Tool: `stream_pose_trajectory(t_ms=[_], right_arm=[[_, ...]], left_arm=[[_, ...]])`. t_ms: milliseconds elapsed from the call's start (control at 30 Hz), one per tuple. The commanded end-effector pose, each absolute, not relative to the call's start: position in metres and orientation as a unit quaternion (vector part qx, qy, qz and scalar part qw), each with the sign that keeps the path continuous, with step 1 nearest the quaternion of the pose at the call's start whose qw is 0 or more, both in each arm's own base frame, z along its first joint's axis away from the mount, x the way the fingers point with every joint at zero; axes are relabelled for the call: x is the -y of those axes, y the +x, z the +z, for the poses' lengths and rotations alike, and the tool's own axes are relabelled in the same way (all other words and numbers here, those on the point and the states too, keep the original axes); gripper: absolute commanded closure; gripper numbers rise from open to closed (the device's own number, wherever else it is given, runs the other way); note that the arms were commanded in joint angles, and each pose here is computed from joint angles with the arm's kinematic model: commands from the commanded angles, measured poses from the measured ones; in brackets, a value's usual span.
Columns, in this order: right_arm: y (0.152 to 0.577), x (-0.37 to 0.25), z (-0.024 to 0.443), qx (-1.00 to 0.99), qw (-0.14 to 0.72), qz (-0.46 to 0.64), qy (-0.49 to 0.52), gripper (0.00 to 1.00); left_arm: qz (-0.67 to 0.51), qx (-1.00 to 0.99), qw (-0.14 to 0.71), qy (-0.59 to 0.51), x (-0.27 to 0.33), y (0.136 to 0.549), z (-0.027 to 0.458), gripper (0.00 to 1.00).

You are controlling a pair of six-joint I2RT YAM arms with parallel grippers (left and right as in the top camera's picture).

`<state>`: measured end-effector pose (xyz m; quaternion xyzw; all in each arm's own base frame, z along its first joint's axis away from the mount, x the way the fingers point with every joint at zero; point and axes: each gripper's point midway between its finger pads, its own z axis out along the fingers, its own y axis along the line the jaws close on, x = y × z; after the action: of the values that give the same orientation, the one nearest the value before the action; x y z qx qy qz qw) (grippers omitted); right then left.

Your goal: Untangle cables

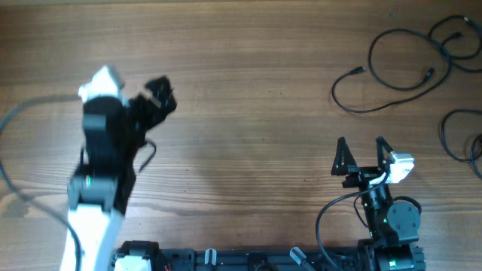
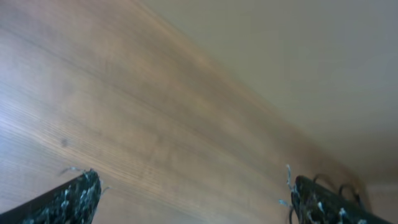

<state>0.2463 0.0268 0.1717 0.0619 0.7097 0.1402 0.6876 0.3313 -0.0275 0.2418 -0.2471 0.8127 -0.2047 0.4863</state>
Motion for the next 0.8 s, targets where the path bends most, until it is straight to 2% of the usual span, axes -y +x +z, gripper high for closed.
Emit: stream_pose_trajectory(t_ms=[0,67,200,333,767], right_arm=[[0.246,-0.030,0.174,-0.706,0.690,0.148,0.059,0.00],[0.246,-0.030,0.174,-0.706,0.690,0.148,0.059,0.00],[0.246,-0.030,0.174,-0.706,0.690,0.148,0.059,0.00],[0.246,-0.030,0.174,-0.706,0.689,0.148,0.059,0.00],[0.246,-0.030,0.174,-0.707,0.689,0.148,0.059,0.00]], left_arm=[[-0.196,-0.781,0.547,-0.231,0.012,0.304,0.224,0.00],[-0.197,-0.759,0.582,-0.215,0.009,0.294,0.222,0.00],[-0.162,-0.729,0.657,-0.105,0.017,0.273,0.212,0.00],[-0.123,-0.718,0.683,-0.057,0.017,0.259,0.193,0.00],[-0.072,-0.727,0.676,-0.091,-0.007,0.248,0.157,0.00]])
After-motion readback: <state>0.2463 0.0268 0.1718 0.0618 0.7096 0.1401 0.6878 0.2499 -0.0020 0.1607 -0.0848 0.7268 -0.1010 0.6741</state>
